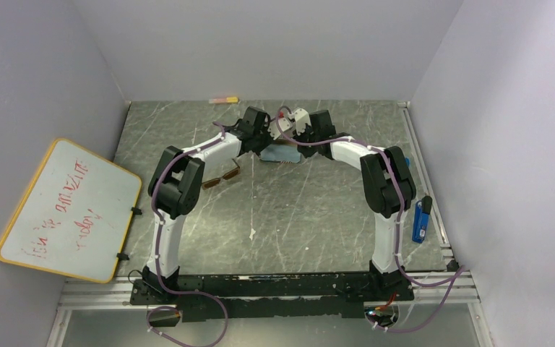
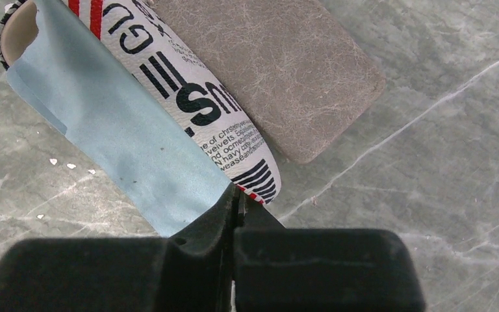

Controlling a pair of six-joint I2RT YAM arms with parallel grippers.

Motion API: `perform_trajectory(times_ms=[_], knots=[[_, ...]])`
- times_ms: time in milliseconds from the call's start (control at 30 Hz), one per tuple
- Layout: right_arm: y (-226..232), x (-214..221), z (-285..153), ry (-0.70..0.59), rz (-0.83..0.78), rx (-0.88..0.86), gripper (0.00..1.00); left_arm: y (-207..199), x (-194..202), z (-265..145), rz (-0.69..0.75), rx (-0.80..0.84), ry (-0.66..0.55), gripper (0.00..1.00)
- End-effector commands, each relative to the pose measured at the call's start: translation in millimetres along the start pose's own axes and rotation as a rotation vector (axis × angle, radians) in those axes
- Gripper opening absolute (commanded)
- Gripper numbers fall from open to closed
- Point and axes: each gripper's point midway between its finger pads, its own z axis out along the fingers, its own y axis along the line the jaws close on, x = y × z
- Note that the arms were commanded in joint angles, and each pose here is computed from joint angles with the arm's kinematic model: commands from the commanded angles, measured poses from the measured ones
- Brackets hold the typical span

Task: Organize the sunglasses
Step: Place the glasses cleaning cloth in the sunglasses case.

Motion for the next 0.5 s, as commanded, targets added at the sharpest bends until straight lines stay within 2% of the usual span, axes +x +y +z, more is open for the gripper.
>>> perform_trajectory(times_ms=[0,467], knots=[[28.1,-26.5,3.9,-0.051,-0.105,-0.071,0.0,10.8,-10.5,1.5,0.022,-0.056,-0.009,0.05],[37.7,-22.4,12.2,-0.033,-0.108,-0.086,0.0,7.7,-5.4,4.0,0.024,-0.049,0.002,0.05]])
